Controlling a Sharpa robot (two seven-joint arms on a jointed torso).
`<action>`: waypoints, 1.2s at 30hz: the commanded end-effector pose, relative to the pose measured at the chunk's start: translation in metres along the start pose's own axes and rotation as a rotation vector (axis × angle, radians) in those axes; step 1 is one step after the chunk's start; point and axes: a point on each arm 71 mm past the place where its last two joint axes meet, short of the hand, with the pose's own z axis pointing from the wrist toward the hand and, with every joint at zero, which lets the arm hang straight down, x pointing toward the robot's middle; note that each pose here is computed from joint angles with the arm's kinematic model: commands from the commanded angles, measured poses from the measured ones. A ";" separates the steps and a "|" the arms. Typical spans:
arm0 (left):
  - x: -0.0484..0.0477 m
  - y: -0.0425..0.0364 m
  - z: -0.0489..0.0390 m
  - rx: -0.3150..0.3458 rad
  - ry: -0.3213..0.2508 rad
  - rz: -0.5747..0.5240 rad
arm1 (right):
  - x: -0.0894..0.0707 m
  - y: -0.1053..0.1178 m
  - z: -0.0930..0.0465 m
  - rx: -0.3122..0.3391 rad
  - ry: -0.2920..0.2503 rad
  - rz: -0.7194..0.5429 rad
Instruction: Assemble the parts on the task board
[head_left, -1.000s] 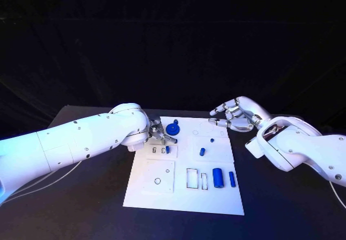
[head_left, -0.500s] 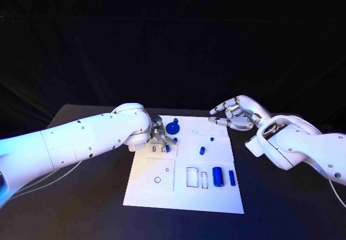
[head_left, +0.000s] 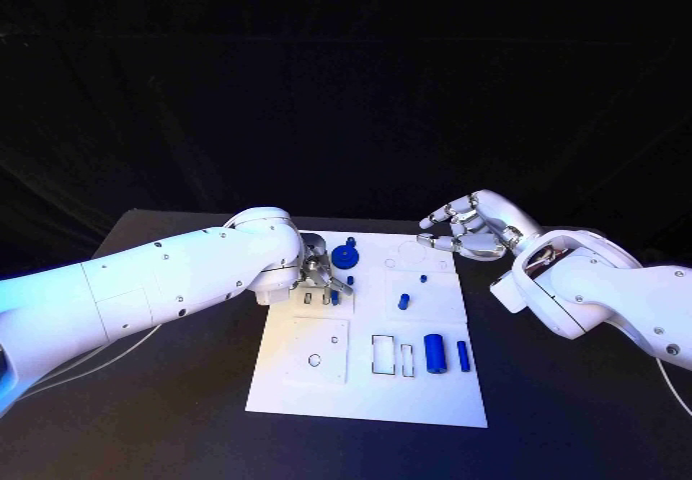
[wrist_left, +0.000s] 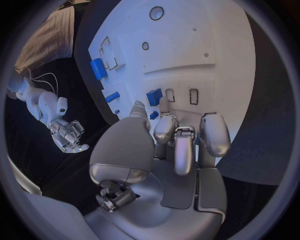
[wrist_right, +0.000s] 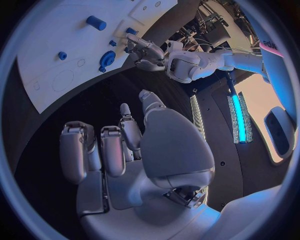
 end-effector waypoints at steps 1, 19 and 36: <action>0.0023 -0.0034 -0.0008 0.005 0.022 0.022 | 0.001 0.000 0.001 -0.004 0.011 -0.005; 0.0027 -0.0039 -0.0010 0.007 0.022 0.022 | 0.001 -0.001 0.001 0.002 0.010 -0.006; 0.0048 -0.0019 -0.0024 0.030 0.071 -0.099 | 0.001 -0.003 0.001 0.006 0.009 -0.003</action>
